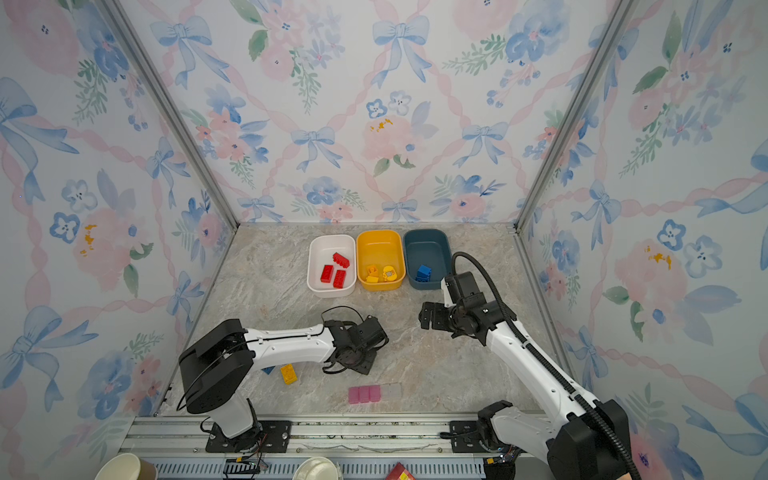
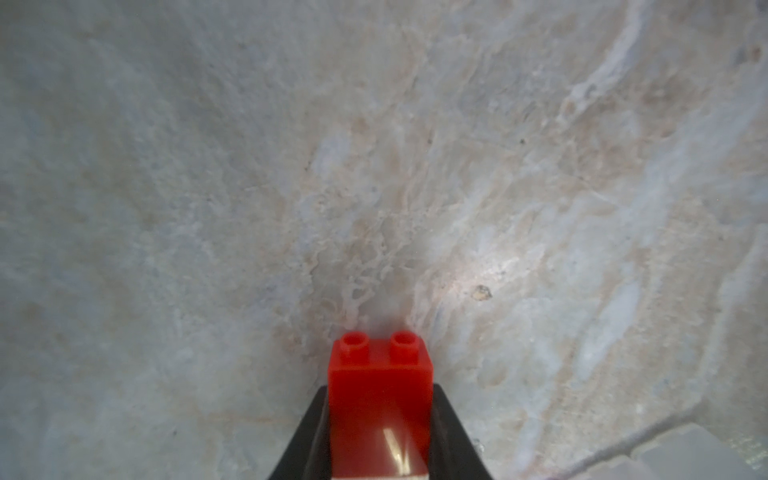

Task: Sort the legos into containers by color
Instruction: 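Close the left gripper on the small red brick and lift it, then carry the small red brick over the white tub and release it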

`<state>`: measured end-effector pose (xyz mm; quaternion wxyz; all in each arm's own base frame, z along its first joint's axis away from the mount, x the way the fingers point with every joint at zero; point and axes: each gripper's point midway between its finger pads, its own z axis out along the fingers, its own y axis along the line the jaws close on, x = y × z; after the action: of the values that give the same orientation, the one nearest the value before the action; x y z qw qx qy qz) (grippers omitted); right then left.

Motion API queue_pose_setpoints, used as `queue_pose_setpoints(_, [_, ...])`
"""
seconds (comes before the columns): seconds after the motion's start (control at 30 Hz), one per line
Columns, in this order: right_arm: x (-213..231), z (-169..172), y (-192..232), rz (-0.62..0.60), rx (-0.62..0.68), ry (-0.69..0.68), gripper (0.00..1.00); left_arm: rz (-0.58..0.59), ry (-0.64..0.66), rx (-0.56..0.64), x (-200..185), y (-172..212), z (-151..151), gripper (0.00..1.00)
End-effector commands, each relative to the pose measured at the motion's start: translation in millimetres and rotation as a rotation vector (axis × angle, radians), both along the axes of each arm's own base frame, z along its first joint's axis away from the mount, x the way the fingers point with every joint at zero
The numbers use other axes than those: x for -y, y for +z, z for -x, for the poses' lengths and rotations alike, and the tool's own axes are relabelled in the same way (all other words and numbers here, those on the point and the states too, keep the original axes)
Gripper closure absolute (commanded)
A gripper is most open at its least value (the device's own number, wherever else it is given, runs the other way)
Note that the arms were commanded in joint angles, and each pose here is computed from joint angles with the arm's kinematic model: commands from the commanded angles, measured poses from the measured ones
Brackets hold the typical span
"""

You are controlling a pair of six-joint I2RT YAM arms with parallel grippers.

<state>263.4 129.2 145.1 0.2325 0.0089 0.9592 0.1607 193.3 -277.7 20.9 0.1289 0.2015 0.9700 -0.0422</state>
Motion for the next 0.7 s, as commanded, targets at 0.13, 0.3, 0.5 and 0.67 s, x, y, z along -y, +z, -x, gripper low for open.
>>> queue_pose_setpoints(0.13, [0.5, 2.2, -1.0, -0.02, 0.001, -0.002, 0.02, -0.018, 0.021, 0.047, -4.5, 13.8, -5.5, 0.71])
queue_pose_setpoints(0.3, [-1.1, 1.2, 0.9, -0.03, 0.005, -0.003, 0.02, 0.019, 0.06, 0.106, -5.5, 38.0, -23.2, 0.72])
queue_pose_setpoints(0.5, [-2.7, 0.0, 4.2, -0.039, 0.014, -0.005, 0.02, 0.048, 0.14, 0.202, -18.3, 69.8, -68.8, 0.74])
queue_pose_setpoints(0.67, [-6.6, -1.1, 4.9, -0.045, 0.015, 0.0, 0.02, 0.025, 0.211, 0.295, -37.0, 93.7, -124.5, 0.74])
